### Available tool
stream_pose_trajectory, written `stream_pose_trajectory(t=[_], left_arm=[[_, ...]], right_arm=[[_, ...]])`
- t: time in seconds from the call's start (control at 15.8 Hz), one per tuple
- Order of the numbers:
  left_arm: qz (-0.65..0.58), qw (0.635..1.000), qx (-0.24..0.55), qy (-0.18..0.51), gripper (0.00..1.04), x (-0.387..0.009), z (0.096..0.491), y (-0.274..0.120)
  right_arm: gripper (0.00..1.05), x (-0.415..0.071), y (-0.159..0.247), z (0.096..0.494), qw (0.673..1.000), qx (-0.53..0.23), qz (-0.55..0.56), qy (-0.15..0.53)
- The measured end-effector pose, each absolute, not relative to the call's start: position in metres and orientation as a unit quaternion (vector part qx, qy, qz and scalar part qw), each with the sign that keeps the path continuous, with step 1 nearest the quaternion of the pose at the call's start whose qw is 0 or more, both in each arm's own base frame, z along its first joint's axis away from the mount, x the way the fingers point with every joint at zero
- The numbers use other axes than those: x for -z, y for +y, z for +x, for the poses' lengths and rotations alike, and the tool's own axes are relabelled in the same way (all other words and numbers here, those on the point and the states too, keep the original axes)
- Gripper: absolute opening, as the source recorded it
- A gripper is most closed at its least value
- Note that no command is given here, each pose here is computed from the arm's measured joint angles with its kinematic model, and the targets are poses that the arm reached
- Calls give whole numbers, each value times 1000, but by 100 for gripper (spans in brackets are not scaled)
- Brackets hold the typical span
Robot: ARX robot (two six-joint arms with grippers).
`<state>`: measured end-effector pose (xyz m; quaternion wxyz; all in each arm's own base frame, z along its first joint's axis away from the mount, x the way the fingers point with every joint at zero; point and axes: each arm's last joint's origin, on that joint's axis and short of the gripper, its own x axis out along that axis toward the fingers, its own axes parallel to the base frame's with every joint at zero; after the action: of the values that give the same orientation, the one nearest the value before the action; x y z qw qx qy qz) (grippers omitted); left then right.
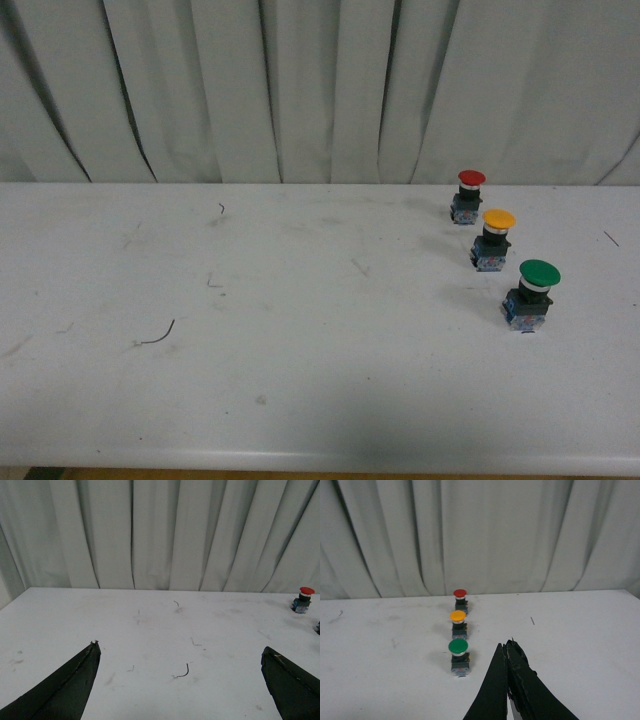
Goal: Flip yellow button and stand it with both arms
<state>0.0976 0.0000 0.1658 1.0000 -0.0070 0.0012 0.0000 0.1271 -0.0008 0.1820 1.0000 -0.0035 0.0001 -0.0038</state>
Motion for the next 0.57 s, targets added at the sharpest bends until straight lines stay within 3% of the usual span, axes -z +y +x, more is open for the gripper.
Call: stream_pose_trajectory(t=[0.57], left_arm=[[-7, 1000, 0, 1, 98, -166, 98, 0]], right_arm=[[2, -171, 0, 113, 1000, 0, -4, -7]])
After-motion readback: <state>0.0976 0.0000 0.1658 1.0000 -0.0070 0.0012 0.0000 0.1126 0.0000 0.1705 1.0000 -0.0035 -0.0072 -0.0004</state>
